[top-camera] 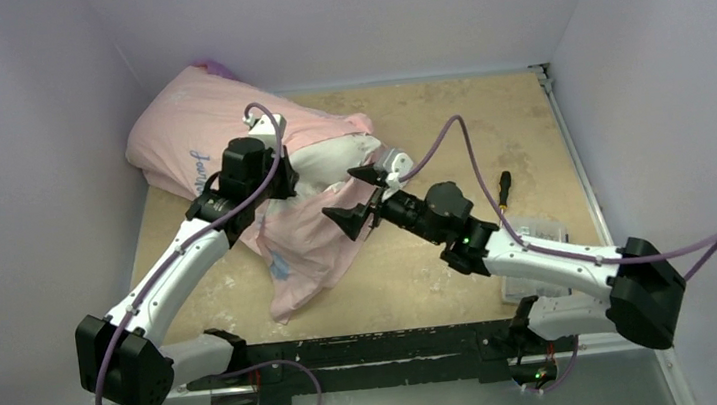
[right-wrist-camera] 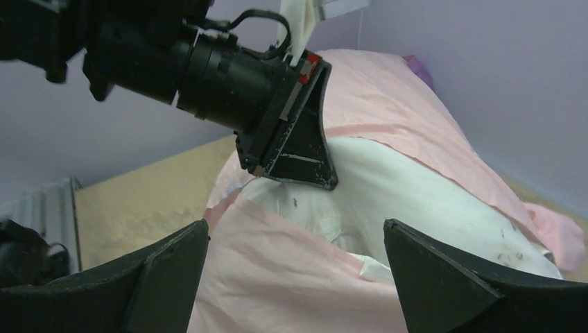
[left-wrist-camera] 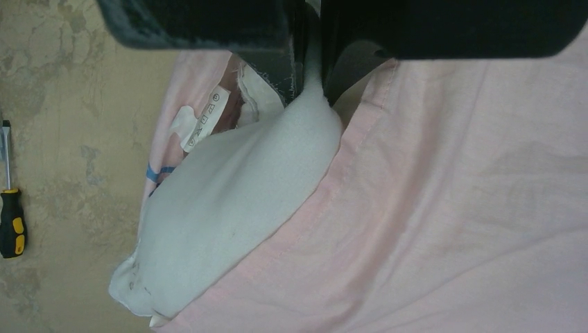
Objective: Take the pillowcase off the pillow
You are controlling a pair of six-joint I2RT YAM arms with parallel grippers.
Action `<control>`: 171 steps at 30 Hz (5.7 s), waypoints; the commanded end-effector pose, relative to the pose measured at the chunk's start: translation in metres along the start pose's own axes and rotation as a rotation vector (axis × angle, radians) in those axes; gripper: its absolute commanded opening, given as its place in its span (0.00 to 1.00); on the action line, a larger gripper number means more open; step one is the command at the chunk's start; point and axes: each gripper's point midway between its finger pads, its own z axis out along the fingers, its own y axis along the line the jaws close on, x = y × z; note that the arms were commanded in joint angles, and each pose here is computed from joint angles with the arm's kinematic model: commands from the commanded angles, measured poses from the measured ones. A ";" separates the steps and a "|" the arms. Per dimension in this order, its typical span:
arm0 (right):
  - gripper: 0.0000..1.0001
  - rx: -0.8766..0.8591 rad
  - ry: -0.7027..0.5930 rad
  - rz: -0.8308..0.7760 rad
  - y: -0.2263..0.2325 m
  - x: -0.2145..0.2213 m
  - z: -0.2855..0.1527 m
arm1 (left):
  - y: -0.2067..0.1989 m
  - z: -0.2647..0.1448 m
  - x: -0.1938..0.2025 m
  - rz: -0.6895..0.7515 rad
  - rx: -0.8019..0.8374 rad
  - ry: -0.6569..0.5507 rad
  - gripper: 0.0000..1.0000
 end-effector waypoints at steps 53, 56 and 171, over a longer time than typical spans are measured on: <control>0.06 -0.609 0.397 -0.216 0.154 0.155 -0.006 | 0.020 -0.005 -0.026 -0.002 -0.090 -0.103 0.00; 0.00 -0.593 0.469 -0.190 0.158 0.177 -0.008 | 0.020 -0.015 -0.035 -0.010 -0.078 -0.142 0.00; 0.00 0.308 0.177 0.224 -0.046 0.058 0.042 | -0.020 -0.064 -0.016 0.048 0.277 -0.232 0.81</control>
